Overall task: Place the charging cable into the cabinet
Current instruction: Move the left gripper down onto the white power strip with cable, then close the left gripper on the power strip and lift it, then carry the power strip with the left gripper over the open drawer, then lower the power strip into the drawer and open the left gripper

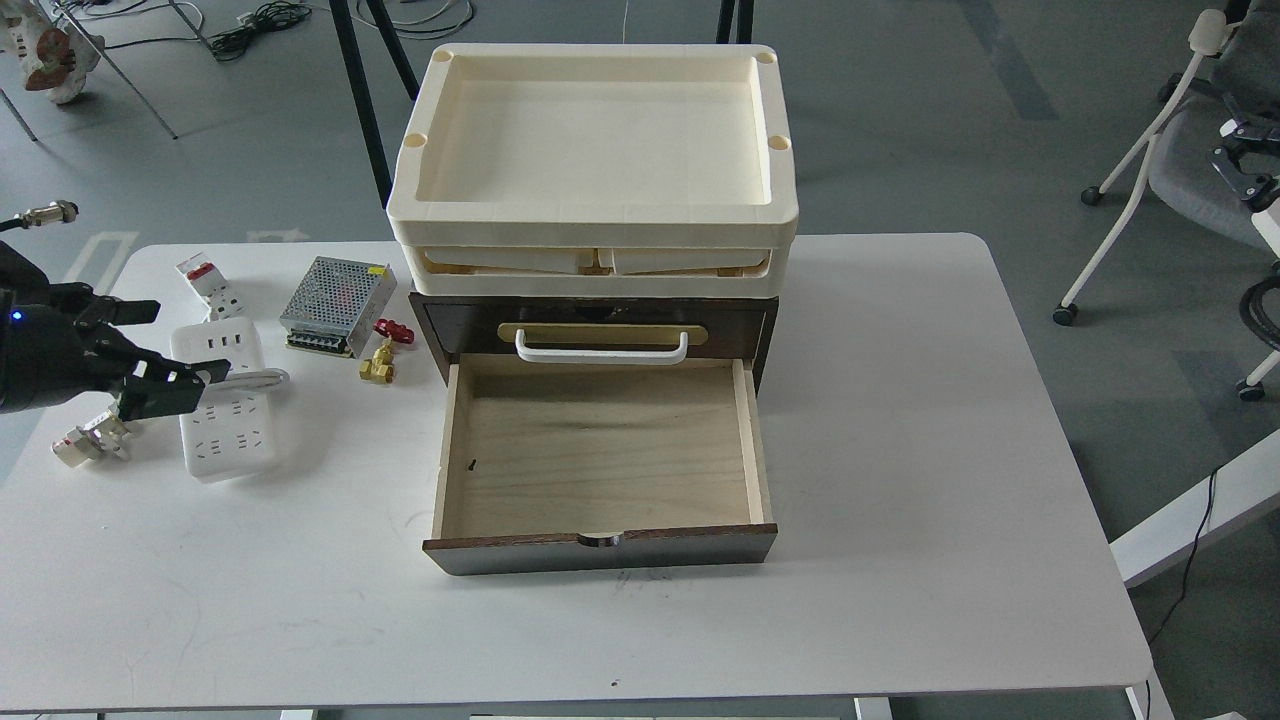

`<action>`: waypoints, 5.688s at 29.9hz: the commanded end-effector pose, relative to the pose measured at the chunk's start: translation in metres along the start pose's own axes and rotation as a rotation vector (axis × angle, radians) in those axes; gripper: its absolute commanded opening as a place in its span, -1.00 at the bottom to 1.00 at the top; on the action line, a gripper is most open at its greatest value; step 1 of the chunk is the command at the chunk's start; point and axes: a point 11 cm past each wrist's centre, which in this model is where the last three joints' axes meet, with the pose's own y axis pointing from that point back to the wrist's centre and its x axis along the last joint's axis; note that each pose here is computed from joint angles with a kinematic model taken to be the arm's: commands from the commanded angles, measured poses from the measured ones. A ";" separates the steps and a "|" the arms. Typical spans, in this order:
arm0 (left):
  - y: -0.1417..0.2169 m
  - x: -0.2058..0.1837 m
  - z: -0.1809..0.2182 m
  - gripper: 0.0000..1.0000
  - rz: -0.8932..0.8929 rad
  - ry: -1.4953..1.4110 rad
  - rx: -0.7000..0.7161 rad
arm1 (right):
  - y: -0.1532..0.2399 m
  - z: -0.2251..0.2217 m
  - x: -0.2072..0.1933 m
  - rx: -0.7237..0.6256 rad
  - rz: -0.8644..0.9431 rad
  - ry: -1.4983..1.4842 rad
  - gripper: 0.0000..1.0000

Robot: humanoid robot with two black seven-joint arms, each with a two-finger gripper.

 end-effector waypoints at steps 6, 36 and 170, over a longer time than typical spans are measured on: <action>-0.045 -0.029 0.004 0.99 -0.121 -0.049 0.010 | 0.006 0.002 0.008 -0.009 0.020 0.005 1.00; -0.092 -0.055 -0.019 0.41 -0.180 -0.180 0.169 | 0.015 0.009 0.019 -0.013 0.046 0.000 1.00; -0.095 0.038 0.203 -0.96 0.034 0.920 -0.656 | 0.062 0.012 0.077 0.044 0.207 0.043 0.99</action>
